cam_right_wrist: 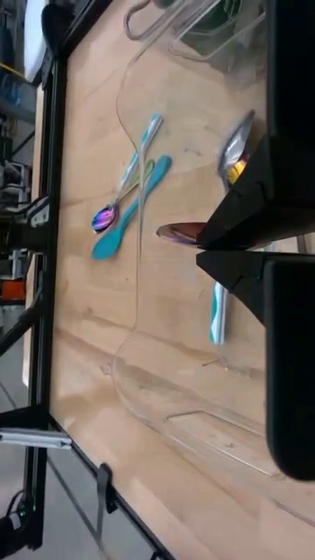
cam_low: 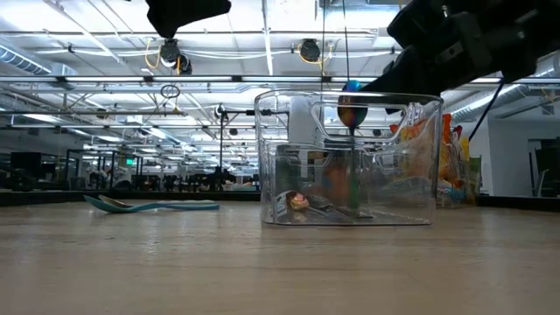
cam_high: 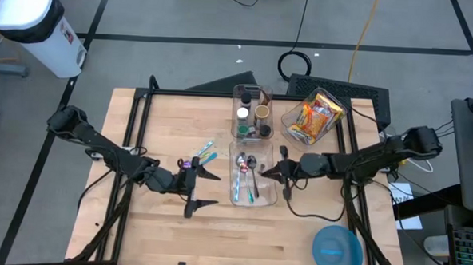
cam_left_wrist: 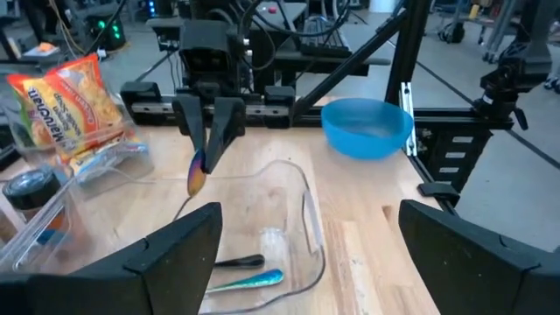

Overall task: Pick & Place Food Item
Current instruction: Put the bottom rainbow spoon into the bottom transparent bin

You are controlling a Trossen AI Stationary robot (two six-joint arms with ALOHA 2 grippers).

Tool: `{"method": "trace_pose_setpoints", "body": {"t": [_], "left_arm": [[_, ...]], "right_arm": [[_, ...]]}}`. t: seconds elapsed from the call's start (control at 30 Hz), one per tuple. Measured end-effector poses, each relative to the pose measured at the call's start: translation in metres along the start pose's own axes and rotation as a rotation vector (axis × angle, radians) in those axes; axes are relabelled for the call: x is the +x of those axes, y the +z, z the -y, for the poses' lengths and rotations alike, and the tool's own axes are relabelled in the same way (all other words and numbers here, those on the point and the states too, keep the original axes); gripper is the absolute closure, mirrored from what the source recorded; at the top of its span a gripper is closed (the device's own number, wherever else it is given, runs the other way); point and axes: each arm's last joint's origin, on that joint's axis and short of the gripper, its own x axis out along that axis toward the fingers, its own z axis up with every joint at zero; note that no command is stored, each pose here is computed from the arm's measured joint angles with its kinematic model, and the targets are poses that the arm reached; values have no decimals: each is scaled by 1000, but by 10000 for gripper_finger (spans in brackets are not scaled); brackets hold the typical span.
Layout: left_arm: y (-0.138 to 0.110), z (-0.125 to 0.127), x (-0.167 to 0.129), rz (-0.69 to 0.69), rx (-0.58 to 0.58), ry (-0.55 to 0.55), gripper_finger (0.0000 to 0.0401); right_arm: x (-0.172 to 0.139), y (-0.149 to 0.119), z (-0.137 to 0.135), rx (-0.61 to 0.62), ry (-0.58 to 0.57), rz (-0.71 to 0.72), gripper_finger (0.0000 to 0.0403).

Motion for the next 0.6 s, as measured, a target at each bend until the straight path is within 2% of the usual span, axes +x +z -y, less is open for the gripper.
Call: {"method": "trace_pose_setpoints", "body": {"t": [0.3,0.6], "left_arm": [[0,0,0,-1,-6,-1,45],[0,0,0,-2,-6,-1,45]], "right_arm": [[3,-2,4,-41,-16,-9,394],[3,-10,5,-62,-20,-77,312]]}}
